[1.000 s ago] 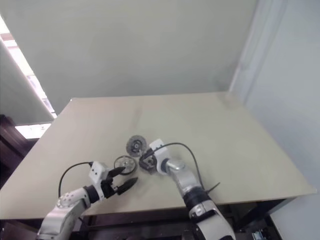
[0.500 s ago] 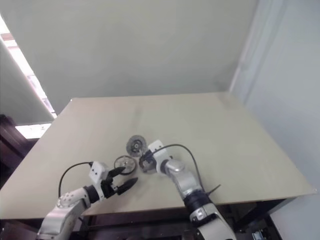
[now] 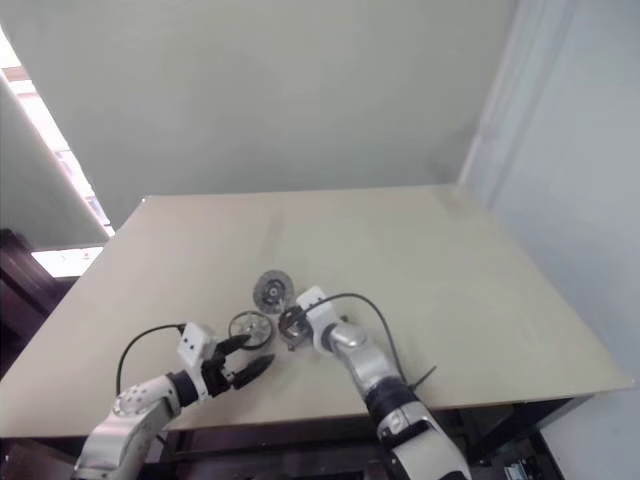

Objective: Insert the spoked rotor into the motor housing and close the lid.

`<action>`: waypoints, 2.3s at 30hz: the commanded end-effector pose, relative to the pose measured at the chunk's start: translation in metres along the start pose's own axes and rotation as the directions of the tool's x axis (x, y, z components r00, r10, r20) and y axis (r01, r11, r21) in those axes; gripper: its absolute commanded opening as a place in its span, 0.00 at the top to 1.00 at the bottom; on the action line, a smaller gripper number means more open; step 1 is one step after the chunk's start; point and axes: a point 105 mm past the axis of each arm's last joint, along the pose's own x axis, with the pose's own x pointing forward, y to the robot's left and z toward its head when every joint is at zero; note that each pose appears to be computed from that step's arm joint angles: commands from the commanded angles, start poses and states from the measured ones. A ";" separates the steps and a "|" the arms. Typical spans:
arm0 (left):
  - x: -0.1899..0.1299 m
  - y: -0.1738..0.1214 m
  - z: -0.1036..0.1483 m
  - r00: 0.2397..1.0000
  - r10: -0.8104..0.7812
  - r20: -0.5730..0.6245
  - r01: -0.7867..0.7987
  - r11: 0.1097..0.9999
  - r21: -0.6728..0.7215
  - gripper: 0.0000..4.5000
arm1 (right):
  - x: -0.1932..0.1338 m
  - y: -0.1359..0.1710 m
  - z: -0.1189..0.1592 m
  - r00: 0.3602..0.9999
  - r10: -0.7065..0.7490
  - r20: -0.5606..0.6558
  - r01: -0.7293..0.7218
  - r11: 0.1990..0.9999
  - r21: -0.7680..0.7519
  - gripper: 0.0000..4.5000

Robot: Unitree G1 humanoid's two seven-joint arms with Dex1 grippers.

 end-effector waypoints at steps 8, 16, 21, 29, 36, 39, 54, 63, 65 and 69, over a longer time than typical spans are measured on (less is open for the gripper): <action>-0.002 0.012 0.019 0.996 0.050 0.069 -0.051 0.999 0.008 0.94 | -0.028 0.006 0.056 0.974 0.143 0.174 -0.100 0.967 -0.234 1.00; -0.003 0.017 0.017 0.996 0.067 0.066 -0.067 0.998 -0.001 0.99 | -0.052 0.028 0.028 0.941 0.338 -0.032 -0.287 0.741 -0.608 1.00; -0.001 0.017 0.016 0.995 0.069 0.068 -0.069 0.998 0.002 0.99 | -0.052 0.017 0.016 0.960 0.254 -0.116 -0.275 0.790 -0.548 1.00; -0.002 0.017 0.015 0.996 0.069 0.063 -0.070 0.997 0.012 1.00 | -0.056 0.022 0.019 0.955 0.264 -0.138 -0.292 0.740 -0.606 0.56; -0.002 0.018 0.016 0.995 0.072 0.064 -0.073 0.997 0.016 1.00 | -0.052 0.014 0.011 0.959 0.212 -0.187 -0.281 0.643 -0.712 0.01; -0.002 0.019 0.016 0.995 0.073 0.064 -0.074 0.997 0.016 1.00 | -0.048 0.011 0.008 0.961 0.192 -0.200 -0.277 0.617 -0.737 0.01; -0.006 0.020 0.014 0.994 0.091 0.064 -0.091 0.996 0.008 1.00 | -0.036 0.007 0.009 0.969 0.162 -0.184 -0.245 0.625 -0.741 0.01; -0.006 0.020 0.015 0.993 0.093 0.071 -0.094 0.996 0.007 1.00 | -0.029 -0.001 -0.007 0.962 0.123 -0.242 -0.265 0.620 -0.738 0.46; -0.006 0.020 0.015 0.993 0.095 0.072 -0.095 0.995 0.006 1.00 | -0.029 -0.001 -0.008 0.962 0.124 -0.244 -0.267 0.620 -0.738 0.61; -0.006 0.020 0.015 0.993 0.097 0.073 -0.098 0.995 0.004 1.00 | -0.029 -0.001 -0.008 0.961 0.127 -0.246 -0.271 0.617 -0.739 0.91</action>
